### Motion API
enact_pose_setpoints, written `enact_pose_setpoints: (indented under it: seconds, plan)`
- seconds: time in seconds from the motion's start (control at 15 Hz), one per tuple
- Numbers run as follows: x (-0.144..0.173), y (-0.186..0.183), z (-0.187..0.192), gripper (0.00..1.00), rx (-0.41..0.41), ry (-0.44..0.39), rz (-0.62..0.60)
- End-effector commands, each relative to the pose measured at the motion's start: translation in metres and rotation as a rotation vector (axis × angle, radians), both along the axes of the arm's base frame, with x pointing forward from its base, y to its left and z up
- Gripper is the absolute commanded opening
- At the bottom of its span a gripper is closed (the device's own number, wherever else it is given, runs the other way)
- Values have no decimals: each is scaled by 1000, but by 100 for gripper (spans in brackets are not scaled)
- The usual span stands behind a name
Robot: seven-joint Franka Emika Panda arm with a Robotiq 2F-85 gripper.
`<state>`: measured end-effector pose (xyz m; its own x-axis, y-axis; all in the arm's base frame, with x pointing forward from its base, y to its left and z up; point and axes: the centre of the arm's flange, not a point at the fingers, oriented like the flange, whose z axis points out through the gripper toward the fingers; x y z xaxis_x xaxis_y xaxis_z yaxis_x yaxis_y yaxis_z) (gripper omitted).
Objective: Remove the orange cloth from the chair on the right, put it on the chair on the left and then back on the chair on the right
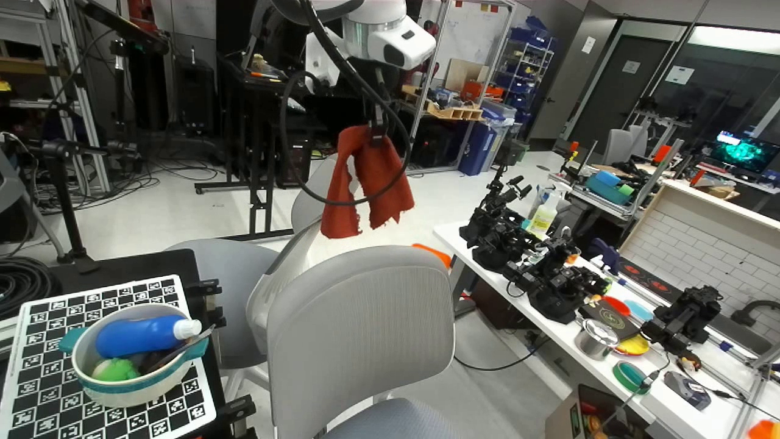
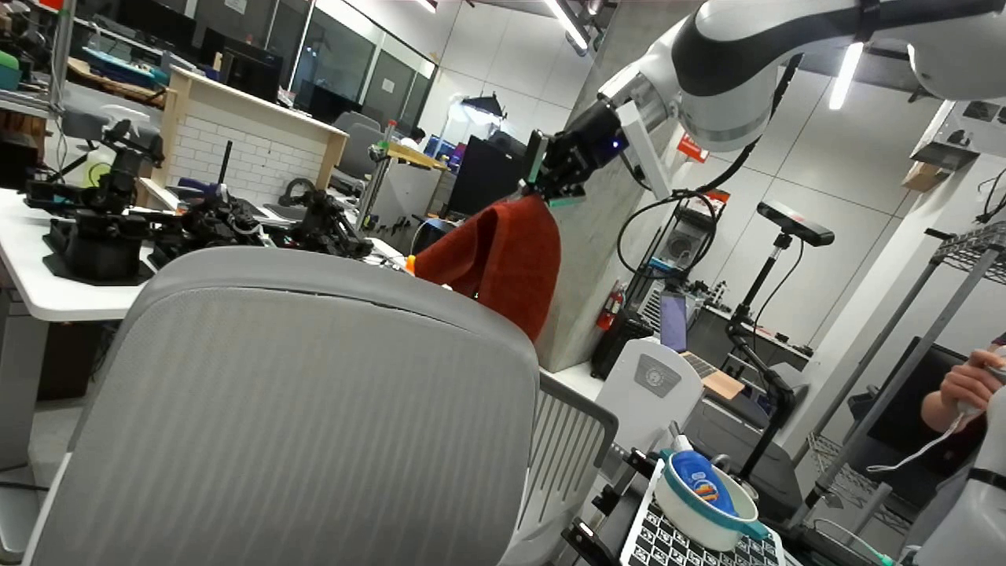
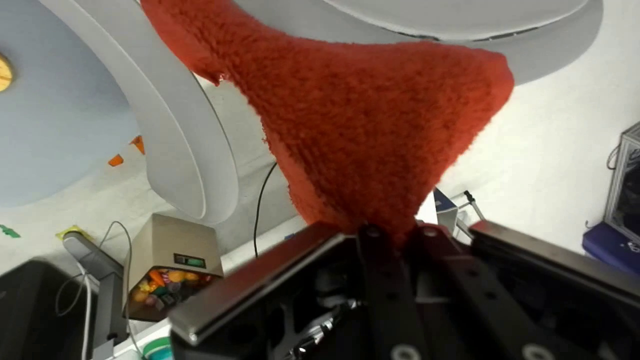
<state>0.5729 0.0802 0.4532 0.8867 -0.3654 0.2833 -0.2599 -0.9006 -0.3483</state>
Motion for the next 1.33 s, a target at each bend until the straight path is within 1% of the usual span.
enact_pose_setpoints:
  seconds: [0.0, 0.2, 0.27, 0.4, 0.53, 0.73, 1.0, 1.27]
  plan:
    - [26, 18, 50, 2, 10, -74, -1]
    - [26, 31, 105, 2, 28, -145, -1]
    - [26, 36, 118, 2, 35, -164, 0]
    - [23, 51, 135, 2, 43, -192, 7]
    - [23, 69, 140, 2, 44, -203, 16]
    - [25, 92, 121, 2, 45, -184, 30]
    - [31, 119, 72, 2, 28, -120, 41]
    - [46, 122, 21, 2, 5, -55, 36]
